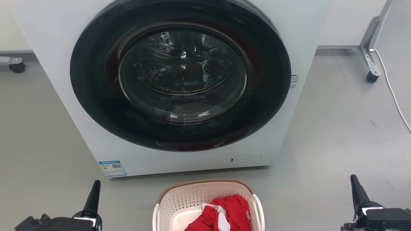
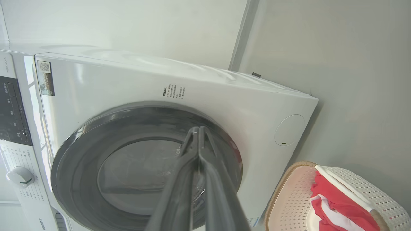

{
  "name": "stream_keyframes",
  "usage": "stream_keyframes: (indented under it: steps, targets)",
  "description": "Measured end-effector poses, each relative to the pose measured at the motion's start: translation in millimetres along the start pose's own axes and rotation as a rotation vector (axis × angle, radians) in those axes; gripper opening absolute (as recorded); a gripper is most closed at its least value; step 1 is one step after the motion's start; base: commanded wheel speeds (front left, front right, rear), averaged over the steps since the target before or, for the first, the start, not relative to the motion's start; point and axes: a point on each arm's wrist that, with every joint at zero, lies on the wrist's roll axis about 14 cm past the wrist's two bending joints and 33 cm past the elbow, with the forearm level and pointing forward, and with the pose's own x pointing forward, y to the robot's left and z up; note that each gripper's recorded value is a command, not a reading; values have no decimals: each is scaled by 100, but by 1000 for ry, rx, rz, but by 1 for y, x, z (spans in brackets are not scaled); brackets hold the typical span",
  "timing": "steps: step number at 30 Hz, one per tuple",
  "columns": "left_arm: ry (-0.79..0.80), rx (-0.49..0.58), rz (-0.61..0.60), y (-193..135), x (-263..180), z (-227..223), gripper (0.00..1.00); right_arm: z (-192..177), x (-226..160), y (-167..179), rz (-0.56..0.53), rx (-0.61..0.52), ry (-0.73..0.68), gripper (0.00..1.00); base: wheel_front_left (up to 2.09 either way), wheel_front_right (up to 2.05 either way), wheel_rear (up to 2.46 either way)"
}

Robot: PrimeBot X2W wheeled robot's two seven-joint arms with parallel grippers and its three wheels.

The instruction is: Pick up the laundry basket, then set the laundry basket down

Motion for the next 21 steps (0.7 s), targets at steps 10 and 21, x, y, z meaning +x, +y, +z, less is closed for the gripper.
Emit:
stream_keyframes:
  steps: [10, 21]
  targets:
    - [-17, -145, -37, -5, 3, 5, 0, 7, 1, 4, 33, 157, -20, 0, 0, 0, 0]
    - [-22, -198, -49, -8, 5, 6, 0, 10, 2, 6, 48, 208, -31, 0, 0, 0, 0]
